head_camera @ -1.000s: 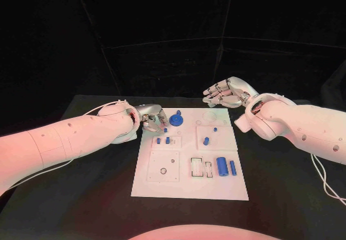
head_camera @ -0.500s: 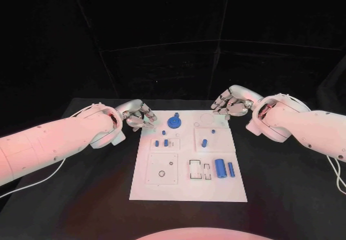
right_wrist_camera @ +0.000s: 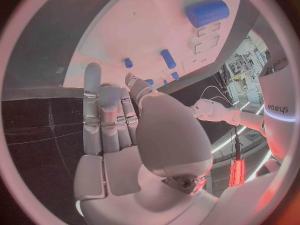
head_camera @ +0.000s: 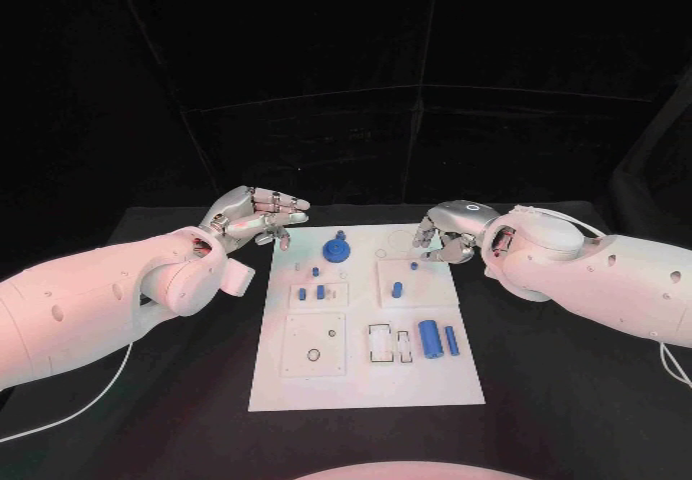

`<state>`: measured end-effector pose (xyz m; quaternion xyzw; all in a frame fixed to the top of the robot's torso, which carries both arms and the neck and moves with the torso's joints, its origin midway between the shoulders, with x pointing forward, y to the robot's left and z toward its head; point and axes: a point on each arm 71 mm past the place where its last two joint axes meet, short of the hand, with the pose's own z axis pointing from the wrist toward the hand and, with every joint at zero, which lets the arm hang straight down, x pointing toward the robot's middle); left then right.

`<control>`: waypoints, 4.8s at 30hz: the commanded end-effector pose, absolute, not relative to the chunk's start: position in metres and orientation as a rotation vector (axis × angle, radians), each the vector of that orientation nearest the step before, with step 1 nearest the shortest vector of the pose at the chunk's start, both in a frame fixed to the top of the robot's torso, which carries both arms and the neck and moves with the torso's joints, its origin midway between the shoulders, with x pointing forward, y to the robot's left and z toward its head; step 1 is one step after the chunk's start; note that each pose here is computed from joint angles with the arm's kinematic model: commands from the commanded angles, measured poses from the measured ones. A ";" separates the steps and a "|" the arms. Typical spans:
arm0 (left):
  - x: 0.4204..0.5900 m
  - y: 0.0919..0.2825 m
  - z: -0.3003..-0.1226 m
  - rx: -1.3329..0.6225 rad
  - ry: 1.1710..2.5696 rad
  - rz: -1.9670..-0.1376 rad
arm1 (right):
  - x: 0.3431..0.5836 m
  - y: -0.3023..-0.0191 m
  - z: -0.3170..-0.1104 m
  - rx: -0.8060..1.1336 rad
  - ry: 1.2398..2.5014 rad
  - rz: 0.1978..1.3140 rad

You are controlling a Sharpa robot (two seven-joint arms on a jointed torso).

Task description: Assemble the parts on the task board

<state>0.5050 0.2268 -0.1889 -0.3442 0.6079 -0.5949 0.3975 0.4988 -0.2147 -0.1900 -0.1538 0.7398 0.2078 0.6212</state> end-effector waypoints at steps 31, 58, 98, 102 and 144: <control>0.505 0.233 -0.185 -1.008 1.427 -1.613 | 0.494 -0.196 -0.216 -0.491 1.760 0.421; 0.505 0.236 -0.186 -1.017 1.436 -1.599 | 0.491 -0.191 -0.210 -0.467 1.664 0.403; 0.505 0.233 -0.187 -1.018 1.447 -1.605 | 0.424 -0.117 -0.172 -0.407 1.554 0.850; 0.505 0.232 -0.187 -1.017 1.448 -1.607 | 0.423 -0.108 -0.180 -0.420 1.584 0.869; 0.505 0.226 -0.187 -1.019 1.463 -1.613 | 0.410 -0.065 -0.236 -0.561 1.727 0.861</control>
